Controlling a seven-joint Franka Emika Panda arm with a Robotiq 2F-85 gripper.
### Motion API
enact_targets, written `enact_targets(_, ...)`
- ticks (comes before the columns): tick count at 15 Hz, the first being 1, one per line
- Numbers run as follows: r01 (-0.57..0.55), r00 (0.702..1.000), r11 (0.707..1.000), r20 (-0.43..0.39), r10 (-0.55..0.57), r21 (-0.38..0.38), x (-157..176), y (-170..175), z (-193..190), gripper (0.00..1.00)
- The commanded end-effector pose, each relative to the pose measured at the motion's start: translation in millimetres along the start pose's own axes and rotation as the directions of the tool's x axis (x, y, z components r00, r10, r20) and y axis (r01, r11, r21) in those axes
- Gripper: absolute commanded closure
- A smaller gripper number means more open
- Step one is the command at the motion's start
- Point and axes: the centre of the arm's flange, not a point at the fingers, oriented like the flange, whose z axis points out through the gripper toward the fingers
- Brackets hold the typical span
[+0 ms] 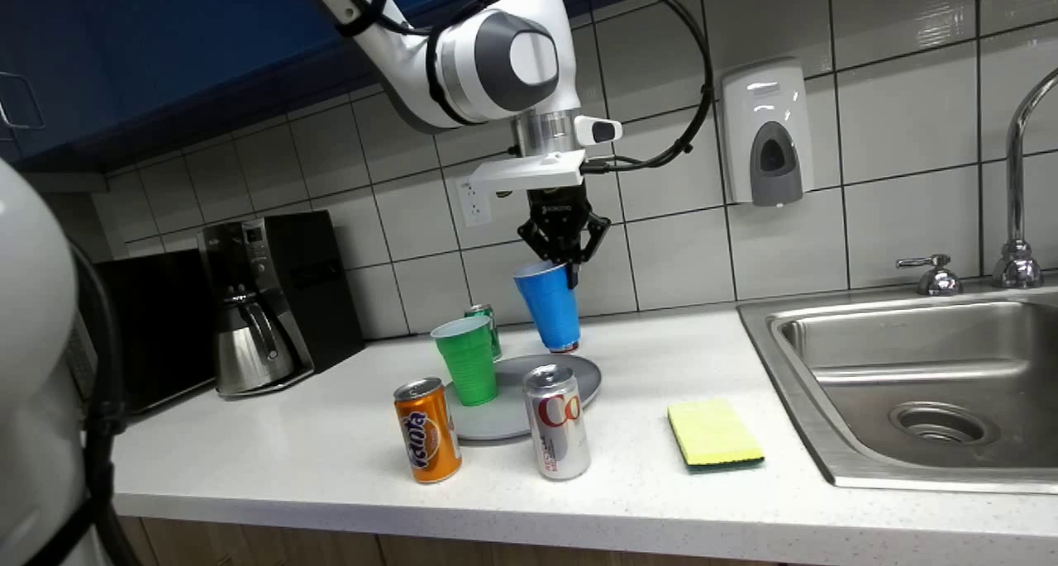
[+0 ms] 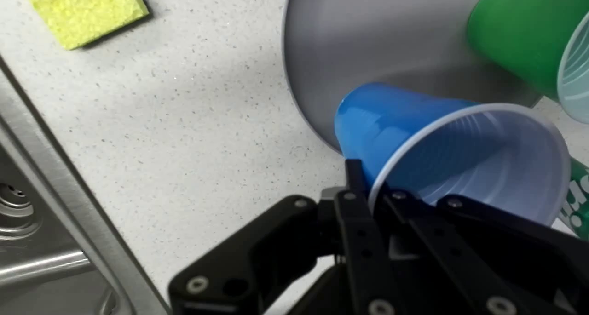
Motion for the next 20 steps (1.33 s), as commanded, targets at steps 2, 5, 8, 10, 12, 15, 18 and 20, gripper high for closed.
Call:
enact_targets(2,-0.042,0.999,0.999,-0.033,0.043,0.019,-22.8,37.9,-17.2,0.99)
enact_targets(5,-0.073,0.997,0.997,-0.034,0.073,0.015,-31.0,64.4,-20.0,0.99)
enact_targets(8,-0.098,0.995,0.995,-0.035,0.099,0.01,-38.2,88.0,-21.8,0.99)
enact_targets(10,-0.114,0.993,0.993,-0.035,0.114,0.01,-41.1,103.5,-22.5,0.99)
enact_targets(12,-0.13,0.991,0.991,-0.036,0.13,0.013,-41.9,115.5,-22.7,0.99)
enact_targets(15,-0.146,0.988,0.989,-0.04,0.146,0.022,-37.6,129.8,-21.1,0.99)
enact_targets(18,-0.155,0.987,0.987,-0.041,0.156,0.034,-29.8,138.9,-17.6,0.99)
enact_targets(20,-0.158,0.986,0.986,-0.038,0.16,0.043,-23.4,142.7,-13.3,0.99)
